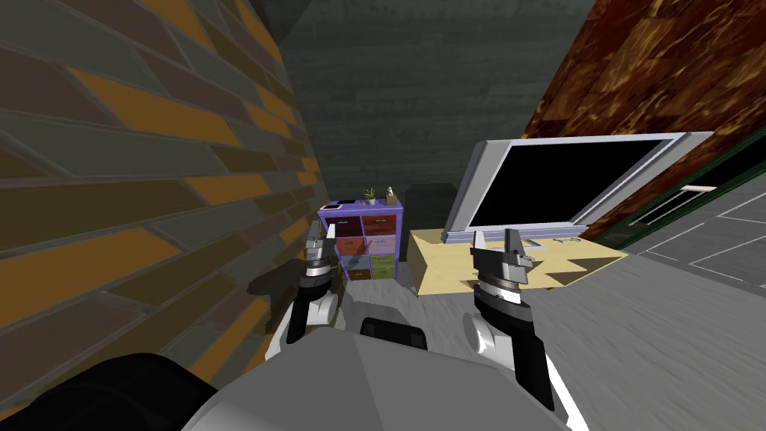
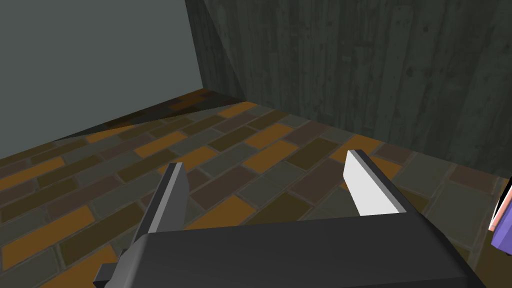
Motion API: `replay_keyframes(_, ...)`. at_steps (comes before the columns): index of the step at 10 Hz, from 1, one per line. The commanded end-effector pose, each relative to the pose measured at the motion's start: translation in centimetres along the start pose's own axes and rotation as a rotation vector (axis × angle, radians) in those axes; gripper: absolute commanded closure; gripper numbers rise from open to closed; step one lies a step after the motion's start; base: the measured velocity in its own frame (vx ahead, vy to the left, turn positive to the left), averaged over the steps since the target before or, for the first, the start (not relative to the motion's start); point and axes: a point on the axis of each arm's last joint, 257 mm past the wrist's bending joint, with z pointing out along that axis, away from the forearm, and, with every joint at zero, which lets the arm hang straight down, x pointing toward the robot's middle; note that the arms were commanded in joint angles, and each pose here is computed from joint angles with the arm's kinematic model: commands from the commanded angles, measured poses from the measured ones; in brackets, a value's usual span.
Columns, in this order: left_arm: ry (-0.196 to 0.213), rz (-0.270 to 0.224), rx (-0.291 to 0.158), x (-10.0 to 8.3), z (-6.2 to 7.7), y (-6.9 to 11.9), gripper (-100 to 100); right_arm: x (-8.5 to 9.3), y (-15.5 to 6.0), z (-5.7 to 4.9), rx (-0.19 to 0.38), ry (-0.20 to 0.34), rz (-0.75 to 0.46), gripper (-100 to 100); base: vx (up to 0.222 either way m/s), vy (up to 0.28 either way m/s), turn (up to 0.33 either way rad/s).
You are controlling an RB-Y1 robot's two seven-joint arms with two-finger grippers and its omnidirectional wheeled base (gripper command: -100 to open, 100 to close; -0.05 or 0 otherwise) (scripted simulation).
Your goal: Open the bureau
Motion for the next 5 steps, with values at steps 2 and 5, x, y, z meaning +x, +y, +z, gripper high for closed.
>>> replay_keyframes(2,0.000,0.000,0.000,0.00,0.00,0.00,0,0.00,0.00,0.00,0.000,0.000,0.000,0,0.000,0.000,0.000)
replay_keyframes(5,0.000,0.000,0.000,0.00,0.00,-0.01,0,0.00,0.01,0.00,0.000,0.000,0.000,0,0.000,0.000,0.000)
